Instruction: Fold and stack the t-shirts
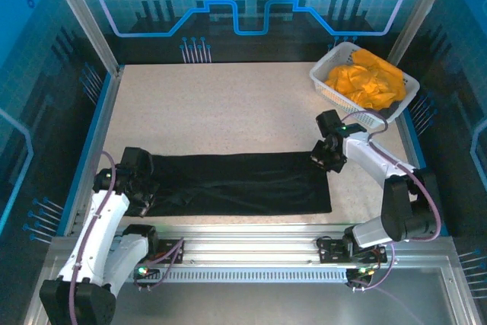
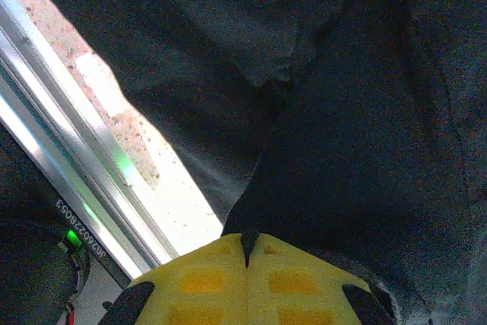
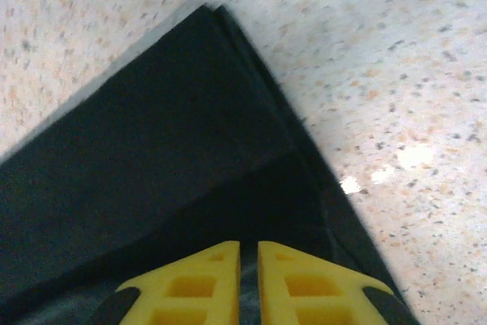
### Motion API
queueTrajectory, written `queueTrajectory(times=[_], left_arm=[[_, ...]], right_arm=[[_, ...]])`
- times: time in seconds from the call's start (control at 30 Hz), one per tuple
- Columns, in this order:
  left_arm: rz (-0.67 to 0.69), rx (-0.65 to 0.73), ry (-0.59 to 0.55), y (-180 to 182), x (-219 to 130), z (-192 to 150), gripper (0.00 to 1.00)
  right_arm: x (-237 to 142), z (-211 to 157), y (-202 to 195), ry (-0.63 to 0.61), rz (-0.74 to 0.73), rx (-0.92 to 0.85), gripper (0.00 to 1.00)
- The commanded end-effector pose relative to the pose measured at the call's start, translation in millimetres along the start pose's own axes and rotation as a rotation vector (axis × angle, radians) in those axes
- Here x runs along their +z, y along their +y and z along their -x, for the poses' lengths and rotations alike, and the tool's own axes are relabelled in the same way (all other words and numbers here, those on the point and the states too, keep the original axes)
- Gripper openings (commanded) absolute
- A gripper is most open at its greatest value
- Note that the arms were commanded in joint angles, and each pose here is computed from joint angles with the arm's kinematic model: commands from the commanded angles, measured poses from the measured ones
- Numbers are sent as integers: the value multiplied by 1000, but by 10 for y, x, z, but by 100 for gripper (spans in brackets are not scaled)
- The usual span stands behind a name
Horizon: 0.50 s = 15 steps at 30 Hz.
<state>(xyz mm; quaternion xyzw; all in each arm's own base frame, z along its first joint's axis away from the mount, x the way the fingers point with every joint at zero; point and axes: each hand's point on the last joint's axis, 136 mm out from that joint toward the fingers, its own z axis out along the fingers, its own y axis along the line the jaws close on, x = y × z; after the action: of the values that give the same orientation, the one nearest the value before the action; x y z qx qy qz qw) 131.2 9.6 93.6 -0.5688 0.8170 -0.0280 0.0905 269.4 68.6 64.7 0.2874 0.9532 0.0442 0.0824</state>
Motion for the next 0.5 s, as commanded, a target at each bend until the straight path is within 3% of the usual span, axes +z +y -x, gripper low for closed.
queueTrajectory(times=[0.0,0.1,0.47], left_arm=[[27,-46,47,110,-45,-106,0],[11,-66,71,99,-62,-163,0],[13,-41,117,49,-14,-296,0]], right_arm=[[117,-107,48,51,-7,9,6],[254,-173,-51,83,-52,19,1],[497,-279,-240,163,-143,15,0]])
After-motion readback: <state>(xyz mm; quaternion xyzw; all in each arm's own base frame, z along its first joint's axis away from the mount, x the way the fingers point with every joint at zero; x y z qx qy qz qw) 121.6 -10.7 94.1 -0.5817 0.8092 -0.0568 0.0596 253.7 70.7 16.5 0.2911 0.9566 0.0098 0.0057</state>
